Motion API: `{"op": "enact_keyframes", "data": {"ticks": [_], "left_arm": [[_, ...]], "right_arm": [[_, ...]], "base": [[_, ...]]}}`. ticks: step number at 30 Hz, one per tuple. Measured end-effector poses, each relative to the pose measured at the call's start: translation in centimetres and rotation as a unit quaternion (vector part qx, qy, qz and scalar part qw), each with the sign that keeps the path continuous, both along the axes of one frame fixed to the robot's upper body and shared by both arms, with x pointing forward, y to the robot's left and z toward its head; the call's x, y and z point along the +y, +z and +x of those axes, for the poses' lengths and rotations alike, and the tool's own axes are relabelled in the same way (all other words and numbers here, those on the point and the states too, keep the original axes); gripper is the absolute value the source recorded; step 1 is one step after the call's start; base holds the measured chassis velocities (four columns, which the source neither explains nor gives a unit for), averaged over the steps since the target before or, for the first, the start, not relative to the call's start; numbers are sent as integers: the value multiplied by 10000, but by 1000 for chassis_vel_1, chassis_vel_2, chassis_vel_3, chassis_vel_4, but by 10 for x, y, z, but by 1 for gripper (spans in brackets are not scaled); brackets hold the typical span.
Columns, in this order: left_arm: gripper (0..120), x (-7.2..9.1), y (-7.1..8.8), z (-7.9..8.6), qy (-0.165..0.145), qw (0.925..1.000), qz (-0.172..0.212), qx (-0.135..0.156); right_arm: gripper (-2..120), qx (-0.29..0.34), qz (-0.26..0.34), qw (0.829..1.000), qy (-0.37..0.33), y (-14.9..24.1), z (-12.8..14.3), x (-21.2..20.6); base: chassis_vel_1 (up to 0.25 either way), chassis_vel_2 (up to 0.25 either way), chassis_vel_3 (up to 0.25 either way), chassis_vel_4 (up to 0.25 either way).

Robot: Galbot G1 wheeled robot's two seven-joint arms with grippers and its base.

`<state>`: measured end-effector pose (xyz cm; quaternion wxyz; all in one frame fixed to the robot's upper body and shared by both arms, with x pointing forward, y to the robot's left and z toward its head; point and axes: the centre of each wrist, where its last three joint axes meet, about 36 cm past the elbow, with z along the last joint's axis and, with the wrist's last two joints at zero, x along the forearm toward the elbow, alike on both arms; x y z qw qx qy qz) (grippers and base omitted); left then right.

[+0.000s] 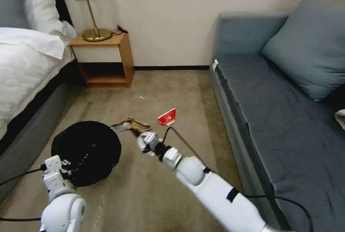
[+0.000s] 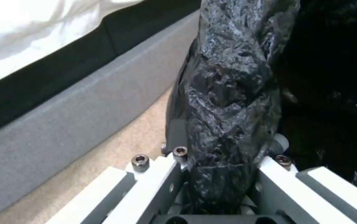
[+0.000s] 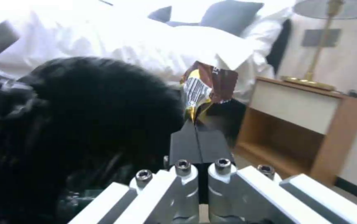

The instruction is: Pick up the trash bin, then pick up the garbage on the floor and place it into the trash bin.

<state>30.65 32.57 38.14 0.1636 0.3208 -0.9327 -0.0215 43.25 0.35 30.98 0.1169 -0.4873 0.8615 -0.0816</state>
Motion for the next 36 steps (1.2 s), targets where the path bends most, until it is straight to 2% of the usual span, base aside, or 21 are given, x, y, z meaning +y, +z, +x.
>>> {"op": "enact_keyframes", "data": {"ticks": [7,11,15,21,31,36], "left_arm": [[2,-4,0,0,-12,10000,-48,-12],[2,-4,-2,1,-2,10000,-59,-13],[2,-3,-2,1,0,10000,-57,-14],[2,-4,-2,1,-5,10000,-55,-24],[2,-9,1,-3,-36,9999,-141,-76],[2,-11,1,-4,-36,9998,-156,-75]], "right_arm": [[0,-202,24,9992,350,-5,-7,12],[0,-374,191,9936,1044,-13,-15,10],[0,-384,252,9899,1339,-19,-25,12],[0,-457,69,9910,1257,-31,-29,28],[0,-624,-99,9948,805,-13,2,70],[0,-677,-492,9937,745,-16,8,81]], "base": [[0,0,0,0],[0,0,0,0],[0,0,0,0],[0,0,0,0],[0,0,0,0],[0,0,0,0]]}}
